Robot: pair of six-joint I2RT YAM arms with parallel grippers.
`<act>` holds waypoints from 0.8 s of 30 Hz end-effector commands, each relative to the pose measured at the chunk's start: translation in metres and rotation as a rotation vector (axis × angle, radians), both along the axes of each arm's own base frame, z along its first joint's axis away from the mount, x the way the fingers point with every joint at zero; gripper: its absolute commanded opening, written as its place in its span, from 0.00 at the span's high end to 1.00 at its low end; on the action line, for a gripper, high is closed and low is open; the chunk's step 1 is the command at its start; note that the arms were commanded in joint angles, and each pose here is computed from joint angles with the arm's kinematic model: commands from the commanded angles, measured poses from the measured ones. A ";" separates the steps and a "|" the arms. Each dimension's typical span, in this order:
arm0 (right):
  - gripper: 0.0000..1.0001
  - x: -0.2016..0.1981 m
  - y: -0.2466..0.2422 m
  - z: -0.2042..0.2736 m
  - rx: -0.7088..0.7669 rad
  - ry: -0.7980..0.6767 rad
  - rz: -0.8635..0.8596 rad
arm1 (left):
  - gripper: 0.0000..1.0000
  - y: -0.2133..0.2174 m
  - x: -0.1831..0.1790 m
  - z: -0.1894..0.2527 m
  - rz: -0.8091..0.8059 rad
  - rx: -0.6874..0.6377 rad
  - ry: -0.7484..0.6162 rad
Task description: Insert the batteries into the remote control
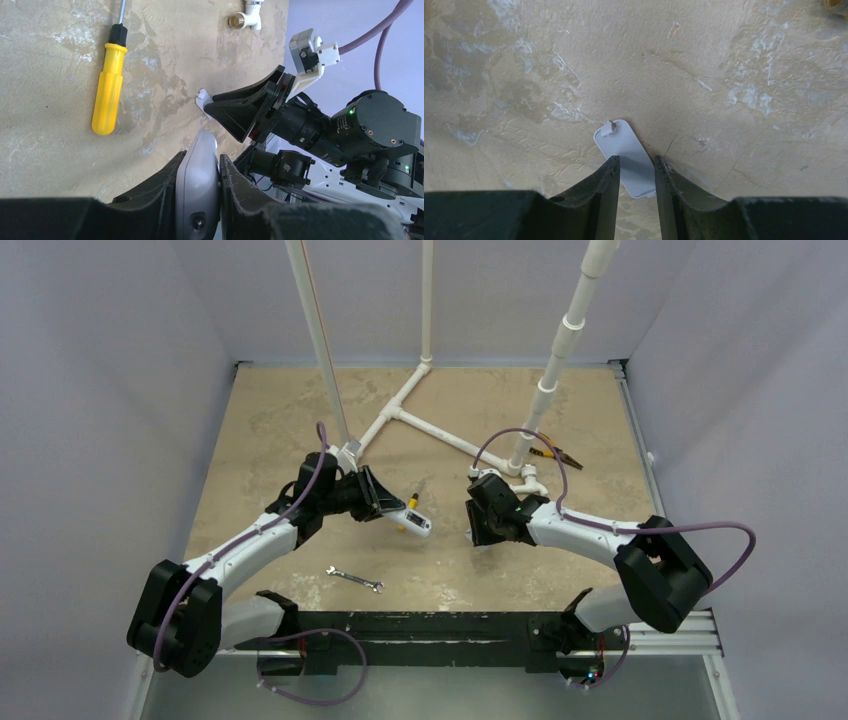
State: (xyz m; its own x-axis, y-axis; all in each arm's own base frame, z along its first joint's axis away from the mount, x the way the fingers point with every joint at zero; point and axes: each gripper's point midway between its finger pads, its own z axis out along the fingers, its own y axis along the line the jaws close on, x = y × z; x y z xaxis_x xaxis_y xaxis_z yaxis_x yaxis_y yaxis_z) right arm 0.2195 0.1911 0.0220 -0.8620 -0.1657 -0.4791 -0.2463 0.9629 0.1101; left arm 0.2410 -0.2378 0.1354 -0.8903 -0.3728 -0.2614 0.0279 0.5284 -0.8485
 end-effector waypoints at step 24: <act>0.61 -0.044 -0.014 -0.027 -0.134 0.139 0.063 | 1.00 -0.002 0.005 0.021 0.001 -0.054 -0.070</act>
